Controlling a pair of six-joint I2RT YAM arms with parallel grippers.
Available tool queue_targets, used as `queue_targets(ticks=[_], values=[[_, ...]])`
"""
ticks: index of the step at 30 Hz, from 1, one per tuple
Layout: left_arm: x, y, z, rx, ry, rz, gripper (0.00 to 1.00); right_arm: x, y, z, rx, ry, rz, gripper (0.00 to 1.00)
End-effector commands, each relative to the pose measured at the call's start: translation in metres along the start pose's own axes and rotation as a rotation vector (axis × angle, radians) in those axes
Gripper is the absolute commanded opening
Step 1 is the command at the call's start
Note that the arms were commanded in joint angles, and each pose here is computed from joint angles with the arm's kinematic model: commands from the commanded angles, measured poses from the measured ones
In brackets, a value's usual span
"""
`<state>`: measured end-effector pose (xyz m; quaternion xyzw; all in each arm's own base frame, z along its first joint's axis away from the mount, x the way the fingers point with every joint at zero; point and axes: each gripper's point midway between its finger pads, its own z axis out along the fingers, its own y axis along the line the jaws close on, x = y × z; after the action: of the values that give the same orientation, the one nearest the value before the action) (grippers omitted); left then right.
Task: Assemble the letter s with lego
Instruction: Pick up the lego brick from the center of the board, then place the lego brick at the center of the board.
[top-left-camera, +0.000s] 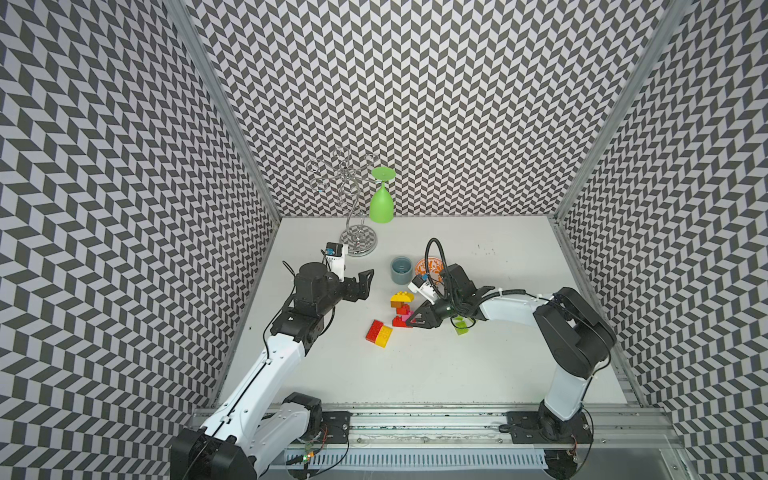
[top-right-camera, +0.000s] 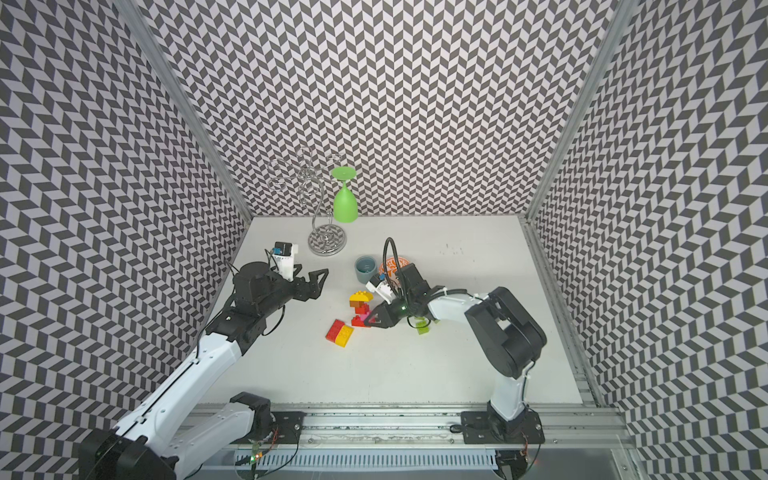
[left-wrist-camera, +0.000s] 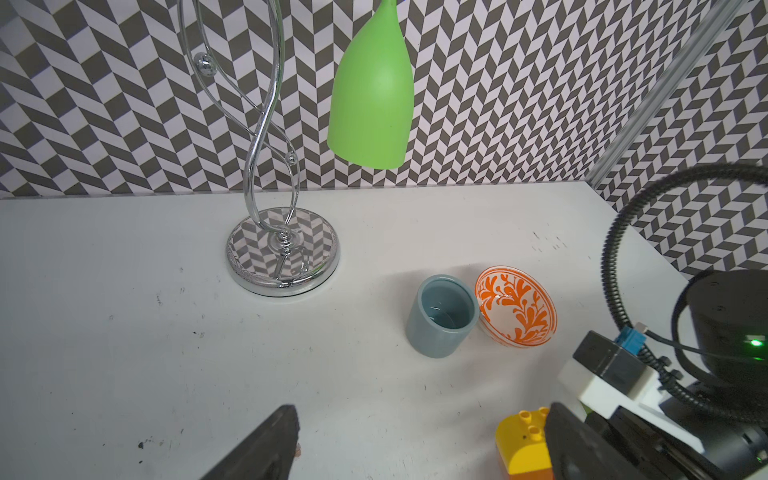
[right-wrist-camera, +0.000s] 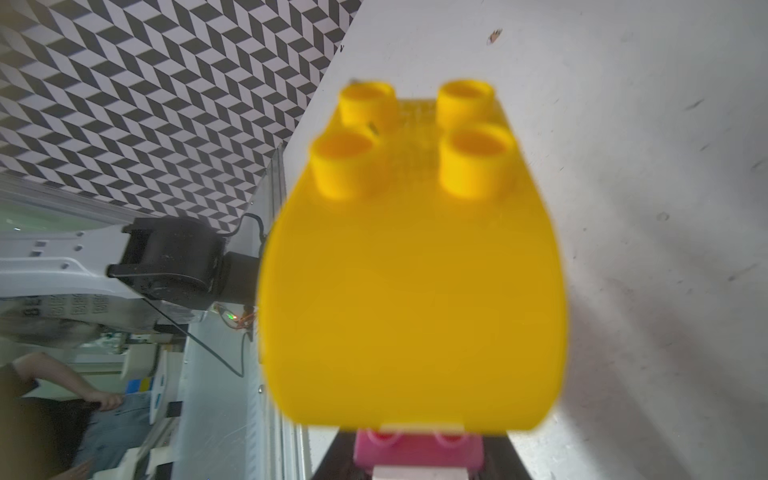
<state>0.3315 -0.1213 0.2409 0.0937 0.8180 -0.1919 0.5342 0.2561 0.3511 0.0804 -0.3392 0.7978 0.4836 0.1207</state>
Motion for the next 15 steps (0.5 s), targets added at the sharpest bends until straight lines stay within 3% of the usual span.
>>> queue_targets(ticks=[1,15], values=[[-0.013,0.001,-0.006,-0.012,-0.029,-0.011,0.93,0.015,0.009,0.002,-0.098,0.081,0.128,0.18],[-0.012,0.001,-0.005,-0.013,-0.027,-0.012,0.93,0.021,-0.034,0.002,-0.075,0.08,0.334,0.24]])
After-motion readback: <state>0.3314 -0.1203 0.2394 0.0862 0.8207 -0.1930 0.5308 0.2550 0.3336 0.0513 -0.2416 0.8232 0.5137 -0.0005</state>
